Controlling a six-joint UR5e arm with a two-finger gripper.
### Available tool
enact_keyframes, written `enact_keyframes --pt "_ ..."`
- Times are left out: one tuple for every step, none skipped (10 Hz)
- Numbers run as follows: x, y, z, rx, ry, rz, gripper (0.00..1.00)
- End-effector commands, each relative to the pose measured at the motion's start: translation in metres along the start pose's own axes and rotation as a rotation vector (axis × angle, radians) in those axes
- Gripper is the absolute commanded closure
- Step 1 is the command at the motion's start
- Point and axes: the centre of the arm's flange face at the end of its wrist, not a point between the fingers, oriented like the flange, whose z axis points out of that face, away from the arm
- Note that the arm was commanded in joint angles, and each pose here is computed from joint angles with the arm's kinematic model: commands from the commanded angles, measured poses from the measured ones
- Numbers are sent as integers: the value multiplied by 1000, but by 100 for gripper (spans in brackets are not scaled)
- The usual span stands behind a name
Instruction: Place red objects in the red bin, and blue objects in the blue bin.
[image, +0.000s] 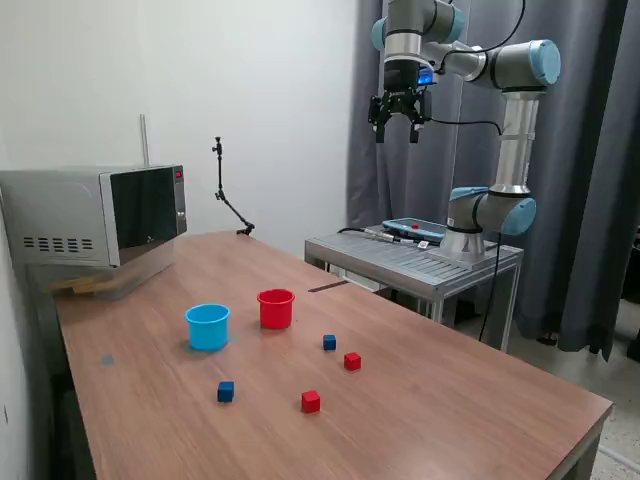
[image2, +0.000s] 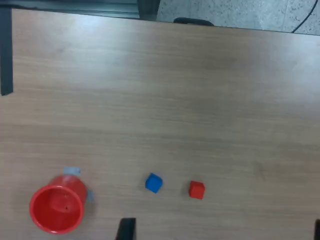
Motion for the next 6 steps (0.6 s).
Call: enact_keyframes --pt "-4 9 7 11 1 8 0" --pt "-7 14 12 18 2 39 0" --pt "-9 21 21 33 2 81 0" --pt "-11 25 28 43 2 132 0" --pt "-11 28 27 25 0 197 0" --pt "-12 34 36 31 -1 266 0"
